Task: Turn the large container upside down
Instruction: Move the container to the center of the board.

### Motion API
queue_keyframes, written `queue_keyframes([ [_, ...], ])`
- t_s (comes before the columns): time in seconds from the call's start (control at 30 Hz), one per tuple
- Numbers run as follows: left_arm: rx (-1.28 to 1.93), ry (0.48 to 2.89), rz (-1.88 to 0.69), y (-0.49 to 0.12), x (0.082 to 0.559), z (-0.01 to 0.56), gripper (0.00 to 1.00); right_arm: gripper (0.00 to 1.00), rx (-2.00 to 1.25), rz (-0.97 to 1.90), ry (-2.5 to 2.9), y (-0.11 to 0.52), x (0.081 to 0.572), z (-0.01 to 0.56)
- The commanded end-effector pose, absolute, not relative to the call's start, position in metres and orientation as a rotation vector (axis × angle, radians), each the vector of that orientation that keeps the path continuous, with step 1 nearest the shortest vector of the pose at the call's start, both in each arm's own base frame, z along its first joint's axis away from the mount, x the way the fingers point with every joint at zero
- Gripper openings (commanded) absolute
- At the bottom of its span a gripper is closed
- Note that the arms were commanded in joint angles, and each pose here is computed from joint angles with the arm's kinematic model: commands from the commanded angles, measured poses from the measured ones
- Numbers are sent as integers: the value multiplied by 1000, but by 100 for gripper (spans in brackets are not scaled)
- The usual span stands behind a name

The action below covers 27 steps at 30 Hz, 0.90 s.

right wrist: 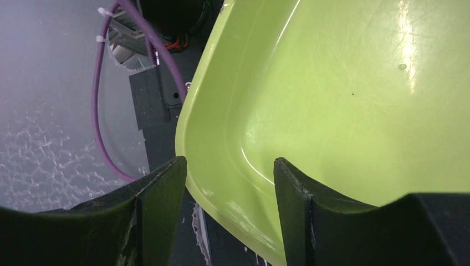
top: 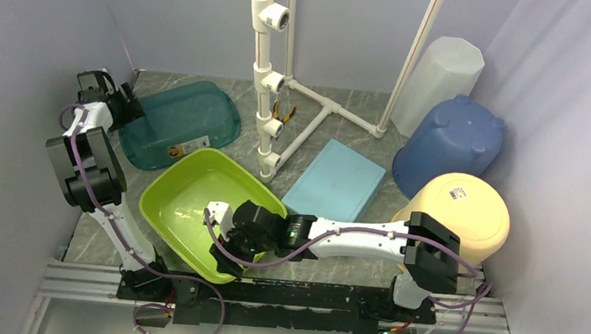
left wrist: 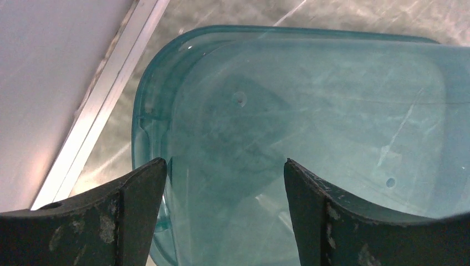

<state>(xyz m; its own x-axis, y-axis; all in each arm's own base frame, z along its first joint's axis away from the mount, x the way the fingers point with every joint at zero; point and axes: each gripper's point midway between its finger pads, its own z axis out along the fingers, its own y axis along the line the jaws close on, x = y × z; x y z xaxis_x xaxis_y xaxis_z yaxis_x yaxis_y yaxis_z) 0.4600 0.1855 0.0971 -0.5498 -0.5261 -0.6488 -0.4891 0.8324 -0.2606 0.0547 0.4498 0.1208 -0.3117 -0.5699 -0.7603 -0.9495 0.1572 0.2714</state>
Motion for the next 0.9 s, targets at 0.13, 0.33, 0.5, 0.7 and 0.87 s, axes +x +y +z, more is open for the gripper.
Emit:
queue_keyframes([
  [0.13,-486,2147,-182,178,538,113,80,62,-1450,1051,1883,467,55,143],
  [0.33,-311,2065,-111,169,576,139,82,63,-1398,1027,1856,464,64,160],
  [0.5,-380,1952,36,184,554,200,84,63,-1299,944,1878,459,81,168],
  [0.7,-511,1859,139,172,459,276,93,64,-1153,854,1918,447,102,168],
  [0.87,-680,2070,-151,97,358,261,89,64,-1027,854,1909,437,114,181],
])
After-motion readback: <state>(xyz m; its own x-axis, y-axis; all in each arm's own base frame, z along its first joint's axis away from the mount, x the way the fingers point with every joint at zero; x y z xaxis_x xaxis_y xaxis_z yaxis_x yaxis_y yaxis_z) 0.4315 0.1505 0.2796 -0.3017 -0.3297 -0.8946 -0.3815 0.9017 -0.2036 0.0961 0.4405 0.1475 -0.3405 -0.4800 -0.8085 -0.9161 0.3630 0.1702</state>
